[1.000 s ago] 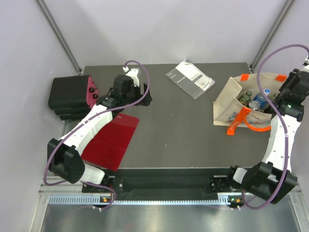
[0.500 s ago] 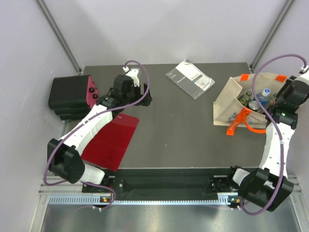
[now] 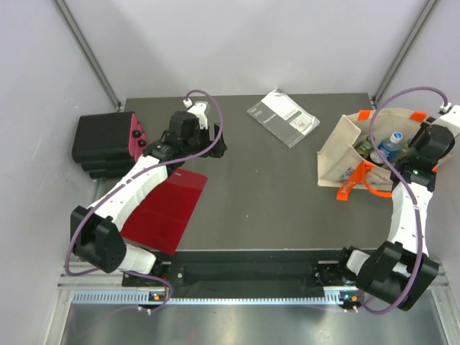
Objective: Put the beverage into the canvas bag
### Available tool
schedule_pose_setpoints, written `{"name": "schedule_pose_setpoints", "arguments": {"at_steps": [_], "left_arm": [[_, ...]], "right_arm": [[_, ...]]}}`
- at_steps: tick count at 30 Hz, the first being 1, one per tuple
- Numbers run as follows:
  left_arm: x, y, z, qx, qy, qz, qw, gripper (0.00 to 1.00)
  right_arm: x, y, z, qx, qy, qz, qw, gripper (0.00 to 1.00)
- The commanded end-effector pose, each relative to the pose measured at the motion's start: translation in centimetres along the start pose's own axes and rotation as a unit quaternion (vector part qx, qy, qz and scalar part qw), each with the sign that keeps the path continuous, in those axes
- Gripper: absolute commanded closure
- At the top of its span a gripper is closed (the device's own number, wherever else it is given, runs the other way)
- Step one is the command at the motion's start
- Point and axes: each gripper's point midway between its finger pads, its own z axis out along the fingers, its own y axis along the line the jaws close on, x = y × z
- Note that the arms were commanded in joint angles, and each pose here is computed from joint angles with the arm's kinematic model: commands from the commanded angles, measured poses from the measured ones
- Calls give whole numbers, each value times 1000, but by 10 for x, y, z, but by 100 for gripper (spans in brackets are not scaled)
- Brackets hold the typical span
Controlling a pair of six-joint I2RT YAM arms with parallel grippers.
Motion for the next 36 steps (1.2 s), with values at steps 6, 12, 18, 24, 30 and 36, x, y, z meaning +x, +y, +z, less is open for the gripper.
{"name": "schedule_pose_setpoints", "arguments": {"at_steps": [6,12,18,24,30,36], "left_arm": [[-12,-10,0,19,-21,-3,1000,11],[-11,-10,-1,21,-20,-3,1000,11],[-10,-10,1,20,-18,-3,1000,11],[-11,-10,0,20,-21,-2,1000,11],[-10,-9,1,20,-18,-3,1000,11],[-11,-9,0,20,-19,-3,1000,11]], "right_arm": [[-51,-3,-4,11,-114,38,993,100],[-41,-2,-4,12,-109,41,993,100],[-33,5,-1,-3,-114,39,993,100],[-18,5,7,3,-100,38,994,100],[7,11,16,0,-73,46,996,100],[21,12,20,0,-59,46,997,100]]}}
